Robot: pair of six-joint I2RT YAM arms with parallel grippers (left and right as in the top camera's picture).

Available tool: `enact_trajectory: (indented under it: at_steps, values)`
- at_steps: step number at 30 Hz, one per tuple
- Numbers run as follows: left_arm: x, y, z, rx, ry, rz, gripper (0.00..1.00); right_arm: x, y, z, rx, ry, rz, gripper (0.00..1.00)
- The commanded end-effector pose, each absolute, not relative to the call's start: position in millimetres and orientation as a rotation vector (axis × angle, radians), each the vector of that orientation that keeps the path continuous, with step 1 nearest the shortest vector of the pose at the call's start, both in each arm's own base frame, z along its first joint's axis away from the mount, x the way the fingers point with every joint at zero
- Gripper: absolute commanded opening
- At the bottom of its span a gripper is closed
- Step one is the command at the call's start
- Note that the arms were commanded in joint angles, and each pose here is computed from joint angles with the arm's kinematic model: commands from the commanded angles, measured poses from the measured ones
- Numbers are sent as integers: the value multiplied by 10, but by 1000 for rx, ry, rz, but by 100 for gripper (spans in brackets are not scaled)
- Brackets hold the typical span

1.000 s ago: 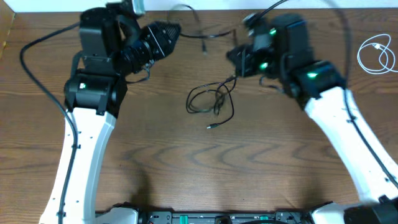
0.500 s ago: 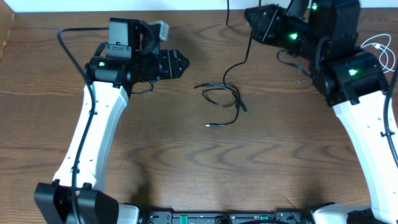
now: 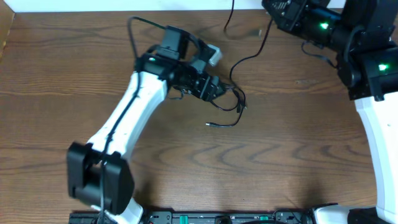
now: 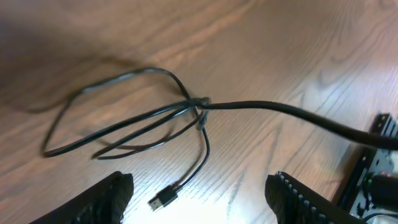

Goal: Untangle cables

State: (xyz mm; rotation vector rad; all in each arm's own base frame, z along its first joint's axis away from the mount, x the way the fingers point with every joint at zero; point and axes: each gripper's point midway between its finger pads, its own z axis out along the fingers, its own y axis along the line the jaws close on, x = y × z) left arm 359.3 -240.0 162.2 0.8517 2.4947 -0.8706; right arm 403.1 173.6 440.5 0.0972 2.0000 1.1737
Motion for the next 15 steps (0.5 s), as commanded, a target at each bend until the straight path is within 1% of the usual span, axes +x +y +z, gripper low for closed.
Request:
enact_trajectory:
  at_steps: [1,5,11,15]
  values:
    - [3628,-2477,1377,911,2511,-885,74,3911,1763,4517,24,1988,1216,1]
    - [3759,-2550,1117,968,2485,-873,74,3876,1778,4467,-7,2008,1208,1]
    - [3968,-2632,747,968,2469,-869,74,3815,1824,4468,-49,2015,1242,1]
    - [4039,-2660,447,872,2542,-897,74,3780,1873,4564,-75,1985,1298,1]
